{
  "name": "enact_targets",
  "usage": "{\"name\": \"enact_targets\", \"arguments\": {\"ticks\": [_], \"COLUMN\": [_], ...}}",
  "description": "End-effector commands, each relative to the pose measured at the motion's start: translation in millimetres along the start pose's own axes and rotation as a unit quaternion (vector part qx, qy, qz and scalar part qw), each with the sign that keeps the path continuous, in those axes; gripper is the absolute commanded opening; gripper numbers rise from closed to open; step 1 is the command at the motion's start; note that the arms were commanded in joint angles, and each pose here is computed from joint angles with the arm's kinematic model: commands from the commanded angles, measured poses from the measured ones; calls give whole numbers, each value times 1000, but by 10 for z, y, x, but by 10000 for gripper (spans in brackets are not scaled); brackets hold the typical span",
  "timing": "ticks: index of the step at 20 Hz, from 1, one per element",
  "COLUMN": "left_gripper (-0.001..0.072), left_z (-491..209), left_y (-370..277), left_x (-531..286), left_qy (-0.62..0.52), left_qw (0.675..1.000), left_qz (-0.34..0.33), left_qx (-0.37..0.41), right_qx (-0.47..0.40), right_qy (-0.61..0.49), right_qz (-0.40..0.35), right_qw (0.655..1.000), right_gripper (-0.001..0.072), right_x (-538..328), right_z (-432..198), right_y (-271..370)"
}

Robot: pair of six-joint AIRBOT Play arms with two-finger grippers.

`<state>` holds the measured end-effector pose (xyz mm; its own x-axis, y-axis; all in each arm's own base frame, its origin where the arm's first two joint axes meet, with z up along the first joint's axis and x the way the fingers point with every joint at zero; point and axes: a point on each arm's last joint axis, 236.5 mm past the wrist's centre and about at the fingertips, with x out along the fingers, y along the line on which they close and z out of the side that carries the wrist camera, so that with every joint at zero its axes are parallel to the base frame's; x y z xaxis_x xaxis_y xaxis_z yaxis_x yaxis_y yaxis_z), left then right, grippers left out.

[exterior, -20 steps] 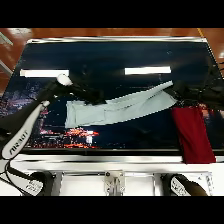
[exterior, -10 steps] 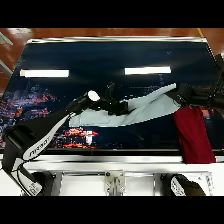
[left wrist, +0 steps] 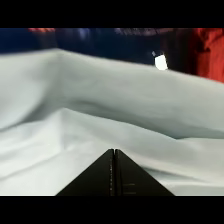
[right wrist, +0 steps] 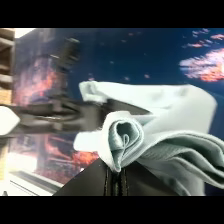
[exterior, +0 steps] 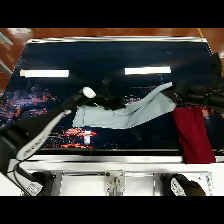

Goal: Fold the shirts.

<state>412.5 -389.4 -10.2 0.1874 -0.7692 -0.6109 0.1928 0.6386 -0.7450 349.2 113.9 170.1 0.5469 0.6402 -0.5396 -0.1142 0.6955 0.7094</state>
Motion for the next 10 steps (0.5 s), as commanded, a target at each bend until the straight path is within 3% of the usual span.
{"name": "enact_targets", "arguments": {"ticks": [1, 6, 10], "left_gripper": [33, 34, 34], "left_z": [555, 1050, 782], "left_y": [396, 399, 132], "left_x": [-1180, -3534, -4600], "left_qy": [-68, -275, -368], "left_qw": [991, 945, 907], "left_qz": [107, 175, 201], "left_qx": [42, 30, 37], "right_qx": [-9, 19, 42], "right_qy": [-13, 20, 91], "right_qz": [46, 129, 153], "right_qw": [999, 991, 983], "right_gripper": [60, 60, 60], "right_x": [418, 1665, 2652], "right_z": [51, -428, -1094], "right_y": [350, 1005, 1328]}}
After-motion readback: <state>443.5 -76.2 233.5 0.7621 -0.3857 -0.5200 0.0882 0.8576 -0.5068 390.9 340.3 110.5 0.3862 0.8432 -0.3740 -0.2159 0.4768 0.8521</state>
